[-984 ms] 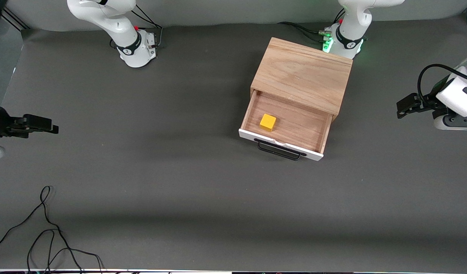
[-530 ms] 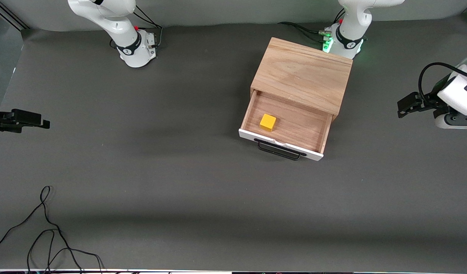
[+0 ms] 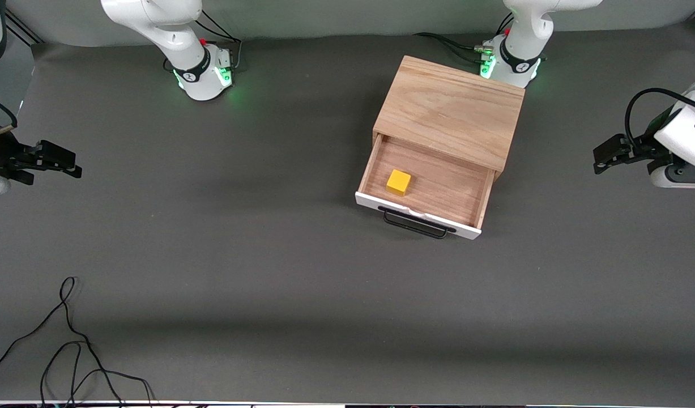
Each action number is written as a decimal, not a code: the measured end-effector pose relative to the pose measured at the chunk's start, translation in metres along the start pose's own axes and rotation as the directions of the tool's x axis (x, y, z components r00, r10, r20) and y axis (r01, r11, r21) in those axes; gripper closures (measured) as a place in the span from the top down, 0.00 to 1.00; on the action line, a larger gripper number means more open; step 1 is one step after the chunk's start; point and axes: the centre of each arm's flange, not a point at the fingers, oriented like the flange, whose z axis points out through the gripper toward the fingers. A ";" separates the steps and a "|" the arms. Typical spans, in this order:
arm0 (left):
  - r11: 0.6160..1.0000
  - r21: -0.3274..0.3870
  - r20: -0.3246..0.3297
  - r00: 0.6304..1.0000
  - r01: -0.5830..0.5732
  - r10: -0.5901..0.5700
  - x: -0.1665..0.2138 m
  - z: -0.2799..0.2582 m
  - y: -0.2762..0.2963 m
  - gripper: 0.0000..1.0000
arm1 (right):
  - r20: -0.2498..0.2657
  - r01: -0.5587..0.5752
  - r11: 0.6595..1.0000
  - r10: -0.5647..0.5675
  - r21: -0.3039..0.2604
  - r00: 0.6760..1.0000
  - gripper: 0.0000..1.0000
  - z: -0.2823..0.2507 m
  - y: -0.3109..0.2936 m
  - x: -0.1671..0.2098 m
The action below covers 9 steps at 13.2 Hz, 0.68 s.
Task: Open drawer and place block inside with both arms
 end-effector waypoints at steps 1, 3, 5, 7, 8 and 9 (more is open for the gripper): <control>1.000 0.000 0.001 1.000 0.000 0.000 0.000 0.001 0.000 1.00 | -0.037 -0.007 1.000 0.007 -0.006 0.999 1.00 -0.007 0.004 0.000; 1.000 0.000 0.002 1.000 0.000 0.000 0.000 0.002 0.000 1.00 | -0.080 -0.017 1.000 0.016 -0.013 0.997 1.00 -0.018 0.010 -0.002; 1.000 0.000 0.002 1.000 0.000 0.000 0.000 0.003 0.000 1.00 | -0.088 -0.015 1.000 0.013 -0.019 0.996 1.00 -0.022 0.009 -0.003; 1.000 0.000 0.001 1.000 0.000 0.000 0.000 0.003 0.000 1.00 | -0.082 -0.009 1.000 0.008 -0.019 0.997 1.00 -0.020 0.006 -0.002; 1.000 0.000 0.000 1.000 0.000 0.000 0.000 0.003 0.000 1.00 | -0.074 -0.006 1.000 0.005 -0.018 0.997 1.00 -0.018 0.004 -0.001; 1.000 0.000 -0.001 1.000 -0.001 0.001 0.001 0.003 0.000 1.00 | -0.069 -0.004 1.000 0.002 -0.018 0.998 1.00 -0.017 0.003 0.001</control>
